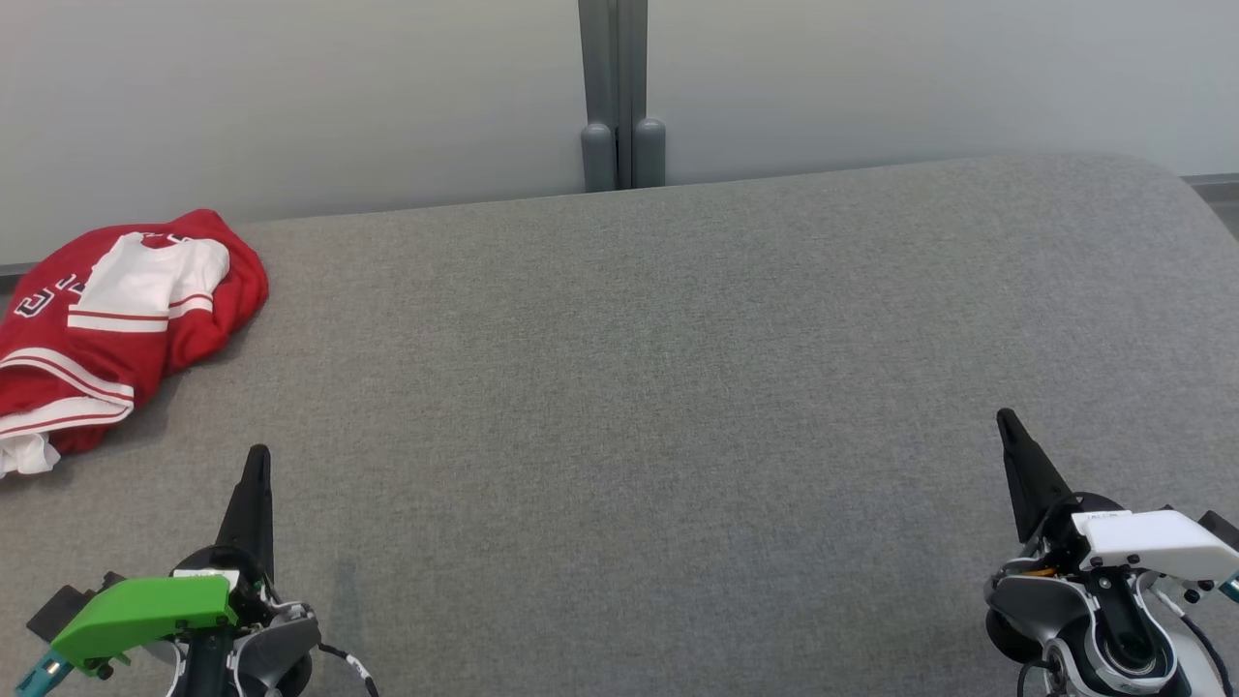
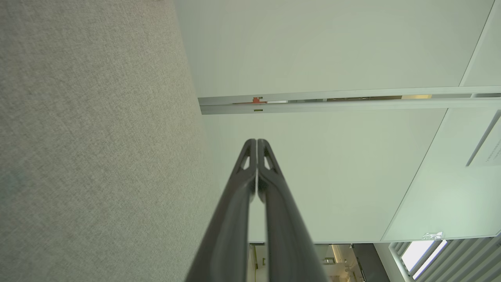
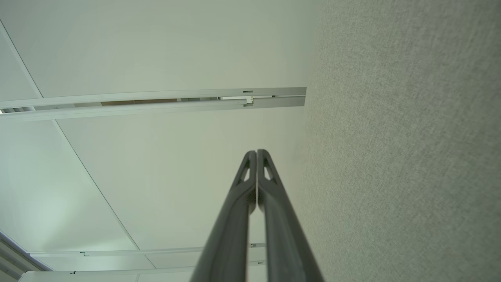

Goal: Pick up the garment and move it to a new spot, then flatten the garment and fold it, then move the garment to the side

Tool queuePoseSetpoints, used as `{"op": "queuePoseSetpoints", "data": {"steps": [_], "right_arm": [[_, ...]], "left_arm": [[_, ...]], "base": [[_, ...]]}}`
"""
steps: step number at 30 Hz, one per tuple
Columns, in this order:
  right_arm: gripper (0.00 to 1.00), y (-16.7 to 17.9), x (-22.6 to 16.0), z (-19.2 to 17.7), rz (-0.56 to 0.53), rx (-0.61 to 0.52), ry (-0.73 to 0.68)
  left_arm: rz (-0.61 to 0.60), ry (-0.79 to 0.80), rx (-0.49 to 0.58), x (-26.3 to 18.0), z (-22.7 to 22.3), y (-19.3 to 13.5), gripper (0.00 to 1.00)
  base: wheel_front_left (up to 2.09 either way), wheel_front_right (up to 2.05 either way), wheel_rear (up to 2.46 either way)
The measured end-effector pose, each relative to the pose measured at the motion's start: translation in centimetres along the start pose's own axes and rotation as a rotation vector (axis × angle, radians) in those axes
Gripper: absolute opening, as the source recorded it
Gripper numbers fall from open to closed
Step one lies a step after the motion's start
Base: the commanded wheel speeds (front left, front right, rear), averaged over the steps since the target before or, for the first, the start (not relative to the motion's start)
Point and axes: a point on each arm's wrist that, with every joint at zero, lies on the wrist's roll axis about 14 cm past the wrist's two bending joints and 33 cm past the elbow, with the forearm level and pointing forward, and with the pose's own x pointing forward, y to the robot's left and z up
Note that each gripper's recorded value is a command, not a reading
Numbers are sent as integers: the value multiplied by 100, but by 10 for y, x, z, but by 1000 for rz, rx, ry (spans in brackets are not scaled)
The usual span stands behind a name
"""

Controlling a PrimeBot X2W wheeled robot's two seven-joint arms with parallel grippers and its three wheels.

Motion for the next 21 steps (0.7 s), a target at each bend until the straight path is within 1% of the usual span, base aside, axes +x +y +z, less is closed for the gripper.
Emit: {"op": "queuePoseSetpoints", "data": {"steps": [21], "right_arm": [[0, 0, 0, 0, 0, 0, 0]], "left_arm": [[0, 0, 0, 0, 0, 0, 0]], "base": [[0, 0, 0]]}}
